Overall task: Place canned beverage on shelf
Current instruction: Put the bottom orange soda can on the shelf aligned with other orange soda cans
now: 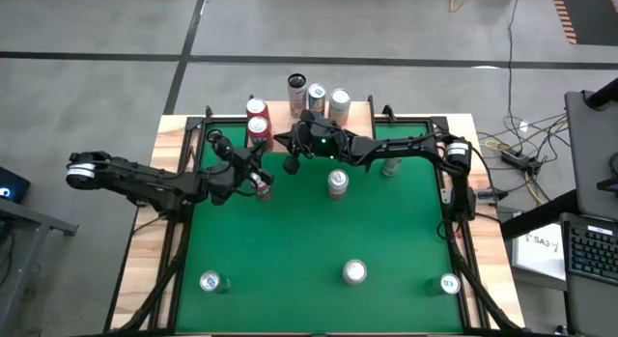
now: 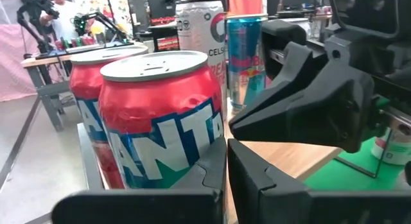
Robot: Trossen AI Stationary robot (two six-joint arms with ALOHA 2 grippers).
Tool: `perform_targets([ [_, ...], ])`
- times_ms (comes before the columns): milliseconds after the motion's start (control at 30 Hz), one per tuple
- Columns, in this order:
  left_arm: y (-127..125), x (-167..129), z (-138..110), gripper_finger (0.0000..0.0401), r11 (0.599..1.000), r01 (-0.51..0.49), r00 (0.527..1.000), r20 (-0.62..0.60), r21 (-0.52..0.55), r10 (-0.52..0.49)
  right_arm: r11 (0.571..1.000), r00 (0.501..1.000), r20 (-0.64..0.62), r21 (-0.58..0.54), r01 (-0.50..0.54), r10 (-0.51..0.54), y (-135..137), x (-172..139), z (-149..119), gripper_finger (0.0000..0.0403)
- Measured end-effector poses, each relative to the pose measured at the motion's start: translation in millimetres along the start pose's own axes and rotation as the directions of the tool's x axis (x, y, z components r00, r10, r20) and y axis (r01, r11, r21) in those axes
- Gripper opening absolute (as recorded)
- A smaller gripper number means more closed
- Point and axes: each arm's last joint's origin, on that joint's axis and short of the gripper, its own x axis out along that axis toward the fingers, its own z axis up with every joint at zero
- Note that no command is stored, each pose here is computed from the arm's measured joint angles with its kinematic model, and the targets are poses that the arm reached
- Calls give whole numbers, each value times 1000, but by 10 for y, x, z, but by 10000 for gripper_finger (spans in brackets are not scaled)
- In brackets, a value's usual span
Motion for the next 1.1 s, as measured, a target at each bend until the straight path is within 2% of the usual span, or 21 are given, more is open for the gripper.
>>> perform_targets([
  [433,2,-10,4,0,1000,-1,1000,0,-22,1,1000,998,-61,-2,-8,8,2,-33,-16,12],
  [600,-9,-84,50,0,999,30,999,14,-10,-30,1000,998,-66,24,-5,7,-27,-156,135,12],
  [833,-68,-362,173,0,986,162,985,54,39,-164,998,997,-71,57,-5,9,-93,-513,506,12],
  [1000,-92,-602,266,0,934,339,935,67,114,-348,997,999,-49,77,-6,10,-135,-812,776,12],
  [1100,-62,-670,284,0,917,373,923,39,141,-382,997,999,-36,78,-9,12,-139,-926,872,12],
])
